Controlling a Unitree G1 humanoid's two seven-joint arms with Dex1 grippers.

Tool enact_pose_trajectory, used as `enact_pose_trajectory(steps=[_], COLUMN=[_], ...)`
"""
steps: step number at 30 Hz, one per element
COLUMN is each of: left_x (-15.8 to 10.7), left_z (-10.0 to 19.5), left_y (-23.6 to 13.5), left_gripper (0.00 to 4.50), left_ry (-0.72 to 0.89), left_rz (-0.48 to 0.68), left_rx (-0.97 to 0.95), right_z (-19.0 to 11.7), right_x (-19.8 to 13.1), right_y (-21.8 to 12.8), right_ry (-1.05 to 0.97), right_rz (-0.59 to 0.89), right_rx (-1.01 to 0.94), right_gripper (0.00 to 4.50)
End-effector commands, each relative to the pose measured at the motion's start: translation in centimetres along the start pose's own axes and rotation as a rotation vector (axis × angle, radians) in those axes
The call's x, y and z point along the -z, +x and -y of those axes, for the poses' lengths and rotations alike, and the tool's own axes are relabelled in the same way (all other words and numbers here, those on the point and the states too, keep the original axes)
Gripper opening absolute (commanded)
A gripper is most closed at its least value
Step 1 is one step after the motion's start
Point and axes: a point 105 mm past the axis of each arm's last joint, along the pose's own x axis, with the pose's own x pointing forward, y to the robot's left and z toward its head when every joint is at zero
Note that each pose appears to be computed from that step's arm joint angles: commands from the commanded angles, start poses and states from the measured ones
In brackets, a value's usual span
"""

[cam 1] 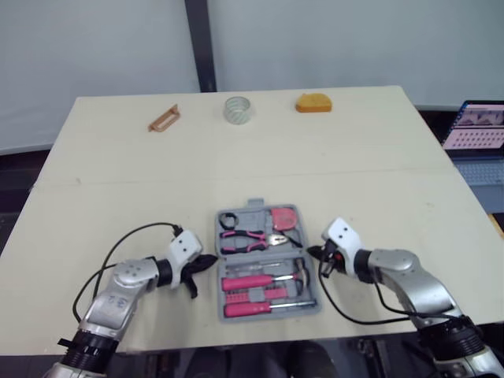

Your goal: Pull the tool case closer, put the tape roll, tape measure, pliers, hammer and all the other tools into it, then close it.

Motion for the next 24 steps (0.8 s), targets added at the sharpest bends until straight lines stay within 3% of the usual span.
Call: enact_pose_trajectory(steps=[1, 24], left_x=[0.3, 0.1], left_z=[1.3, 2.0], left_y=[0.7, 1.4], left_gripper=[0.06, 0.06], left_ry=[-0.011, 0.009], left_rz=[-0.012, -0.006], left_rx=[0.057, 0.103], right_z=[-0.5, -2.4], right_x=[-1.2, -1.4], right_y=[-0.1, 0.7], right_ry=[-0.024, -0.030], right_rz=[0.037, 0.042], right_rx=[-0.014, -0.080], right_gripper=[0.00, 0.00])
